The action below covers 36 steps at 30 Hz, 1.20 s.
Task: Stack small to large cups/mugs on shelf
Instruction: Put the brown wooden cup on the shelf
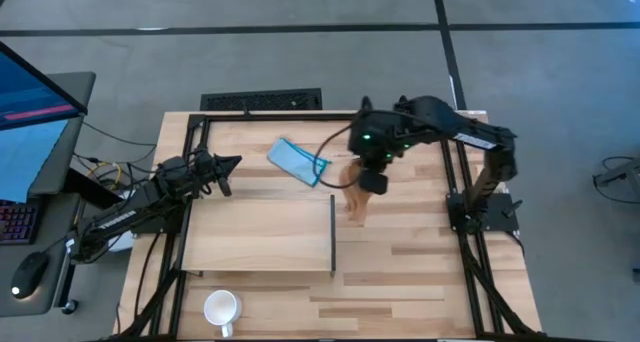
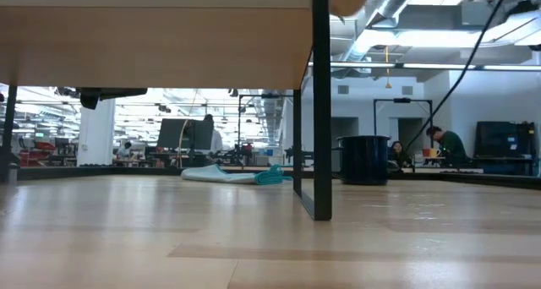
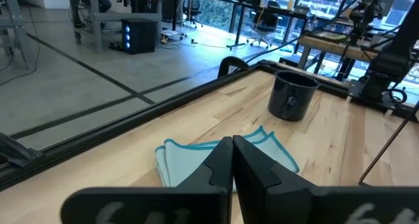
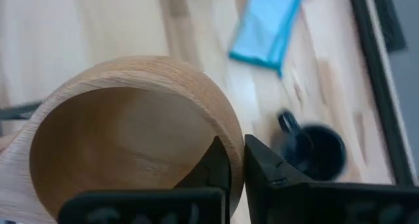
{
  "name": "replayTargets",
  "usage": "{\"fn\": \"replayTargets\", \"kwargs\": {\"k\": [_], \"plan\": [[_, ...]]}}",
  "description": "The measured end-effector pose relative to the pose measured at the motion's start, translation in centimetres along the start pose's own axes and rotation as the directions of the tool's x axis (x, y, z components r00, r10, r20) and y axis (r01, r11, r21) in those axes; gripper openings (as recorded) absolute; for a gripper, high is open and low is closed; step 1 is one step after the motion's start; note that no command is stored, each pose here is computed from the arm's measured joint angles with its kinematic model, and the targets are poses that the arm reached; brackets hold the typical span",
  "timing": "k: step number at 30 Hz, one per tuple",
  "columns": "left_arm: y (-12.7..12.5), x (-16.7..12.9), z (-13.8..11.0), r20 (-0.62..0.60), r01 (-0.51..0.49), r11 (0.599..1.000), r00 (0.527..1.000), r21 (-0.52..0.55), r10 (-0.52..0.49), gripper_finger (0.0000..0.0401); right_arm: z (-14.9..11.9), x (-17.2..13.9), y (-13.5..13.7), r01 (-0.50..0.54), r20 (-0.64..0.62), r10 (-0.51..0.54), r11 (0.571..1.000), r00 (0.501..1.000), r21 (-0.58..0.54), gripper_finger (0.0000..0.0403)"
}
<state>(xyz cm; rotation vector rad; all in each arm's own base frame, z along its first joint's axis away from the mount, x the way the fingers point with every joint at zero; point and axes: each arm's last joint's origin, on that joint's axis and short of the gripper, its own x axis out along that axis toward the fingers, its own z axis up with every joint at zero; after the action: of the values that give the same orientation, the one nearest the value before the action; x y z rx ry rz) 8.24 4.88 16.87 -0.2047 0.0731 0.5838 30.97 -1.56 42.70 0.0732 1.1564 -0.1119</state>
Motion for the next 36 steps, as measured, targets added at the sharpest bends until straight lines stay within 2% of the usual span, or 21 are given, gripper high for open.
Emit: {"fn": "replayTargets", "kwargs": {"k": [7,15,17,20,24,31,36], "plan": [[0.0,0.0,0.0,0.000,0.000,1.000,1.000,0.000,0.000,0.0000,3.0,1.5,1.9,-0.054,0.036,0.059,0.991,0.998,-0.119,0.0031],[0.0,0.1,0.0,-0.007,-0.002,1.000,1.000,0.003,0.002,0.0000,4.2,5.5,3.7,-0.066,-0.046,0.058,0.979,0.997,-0.191,0.0031],[0.0,0.1,-0.1,-0.014,-0.003,1.000,1.000,0.004,0.003,0.0000,4.9,6.2,4.5,-0.081,0.001,0.083,0.970,0.997,-0.228,0.0031],[0.0,0.3,-0.2,-0.035,-0.006,1.000,0.999,0.006,0.006,0.0000,5.1,7.1,5.4,-0.127,-0.021,0.126,0.956,0.992,-0.265,0.0031],[0.1,0.5,-0.5,-0.067,-0.011,1.000,0.998,0.008,0.012,0.0000,5.5,8.2,5.8,-0.159,-0.029,0.157,0.951,0.987,-0.265,0.0031],[0.1,0.7,-0.7,-0.095,-0.016,1.000,0.995,0.011,0.017,0.0000,6.6,8.9,6.1,-0.204,0.037,0.221,0.942,0.975,-0.267,0.0031],[0.0,0.8,-0.5,-0.074,0.011,0.998,0.997,0.069,-0.006,0.0000,7.0,9.7,6.3,-0.220,0.055,0.243,0.938,0.968,-0.267,0.0031]]}}
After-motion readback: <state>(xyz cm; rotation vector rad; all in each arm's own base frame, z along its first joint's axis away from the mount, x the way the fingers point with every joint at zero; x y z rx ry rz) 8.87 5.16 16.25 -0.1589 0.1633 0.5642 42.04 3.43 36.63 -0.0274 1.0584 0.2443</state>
